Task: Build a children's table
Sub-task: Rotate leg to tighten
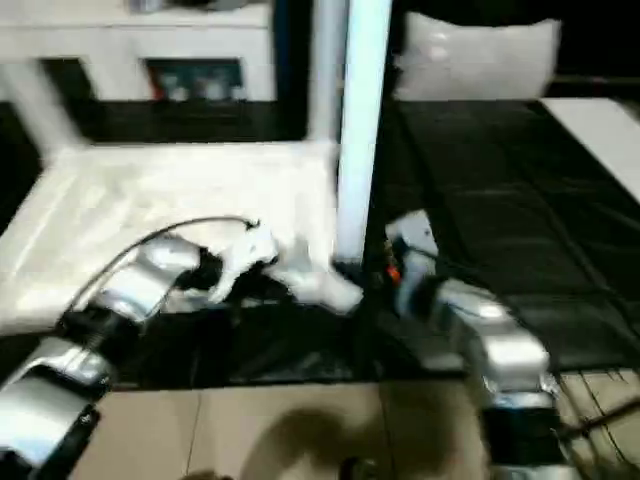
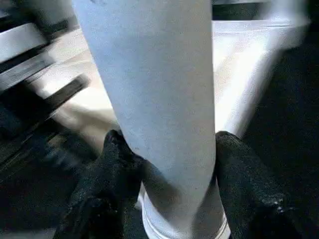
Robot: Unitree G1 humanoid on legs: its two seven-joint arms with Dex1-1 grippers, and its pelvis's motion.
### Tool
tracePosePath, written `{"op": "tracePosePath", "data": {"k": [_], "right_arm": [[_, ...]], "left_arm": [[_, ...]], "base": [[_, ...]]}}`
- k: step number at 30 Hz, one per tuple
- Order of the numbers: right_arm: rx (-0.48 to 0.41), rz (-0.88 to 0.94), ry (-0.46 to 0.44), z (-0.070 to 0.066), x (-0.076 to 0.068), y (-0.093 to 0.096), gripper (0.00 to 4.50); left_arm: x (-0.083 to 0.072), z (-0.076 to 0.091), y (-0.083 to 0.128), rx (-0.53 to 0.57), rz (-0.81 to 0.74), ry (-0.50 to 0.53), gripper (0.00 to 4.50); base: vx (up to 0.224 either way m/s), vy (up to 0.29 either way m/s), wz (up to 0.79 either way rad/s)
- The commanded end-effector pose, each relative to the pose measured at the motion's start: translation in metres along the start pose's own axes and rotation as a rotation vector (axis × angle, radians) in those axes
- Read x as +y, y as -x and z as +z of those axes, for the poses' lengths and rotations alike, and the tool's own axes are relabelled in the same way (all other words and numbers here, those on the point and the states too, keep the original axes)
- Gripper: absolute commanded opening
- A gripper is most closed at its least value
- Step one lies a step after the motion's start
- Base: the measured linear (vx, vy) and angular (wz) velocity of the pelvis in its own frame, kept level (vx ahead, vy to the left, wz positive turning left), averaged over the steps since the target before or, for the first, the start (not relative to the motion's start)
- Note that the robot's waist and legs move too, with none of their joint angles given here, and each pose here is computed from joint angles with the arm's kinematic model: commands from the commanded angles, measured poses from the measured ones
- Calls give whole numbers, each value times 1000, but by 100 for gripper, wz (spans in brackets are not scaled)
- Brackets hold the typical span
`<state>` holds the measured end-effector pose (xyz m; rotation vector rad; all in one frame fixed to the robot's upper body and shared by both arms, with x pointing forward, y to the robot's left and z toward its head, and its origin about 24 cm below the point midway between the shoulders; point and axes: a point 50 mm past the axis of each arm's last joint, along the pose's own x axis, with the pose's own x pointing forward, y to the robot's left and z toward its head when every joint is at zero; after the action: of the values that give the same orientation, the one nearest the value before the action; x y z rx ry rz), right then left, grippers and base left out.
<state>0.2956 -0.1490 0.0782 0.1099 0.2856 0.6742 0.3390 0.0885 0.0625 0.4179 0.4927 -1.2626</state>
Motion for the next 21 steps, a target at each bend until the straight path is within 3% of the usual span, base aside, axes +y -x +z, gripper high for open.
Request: {"op": "tracePosePath", "data": {"k": [1,2,4,5,8,15,19,21], "right_arm": [[40,-42,-101,-12,19,-26,200],[9,-132,-140,-9,19,-38,200],[-30,-184,-125,-5,20,-47,200],[-50,-184,-123,-3,21,-48,234],[-89,-197,-129,-1,19,-47,272],[-116,-125,-54,2,8,-17,332],[-114,0,41,4,-4,15,373],[-72,71,106,3,-9,32,383]], "left_arm": [[14,30,-1,-103,169,10,0],[15,36,-4,-133,209,26,0],[14,44,-9,-167,229,35,0],[13,46,-11,-174,231,36,0],[11,49,-13,-187,230,14,0],[12,39,-7,-157,197,-71,0],[11,26,3,-128,114,-139,0],[6,21,6,-129,31,-176,0]], "base": [[0,0,0],[0,0,0],[0,0,0],[0,0,0],[0,0,0],[16,-10,1],[0,0,0],[0,0,0]]}}
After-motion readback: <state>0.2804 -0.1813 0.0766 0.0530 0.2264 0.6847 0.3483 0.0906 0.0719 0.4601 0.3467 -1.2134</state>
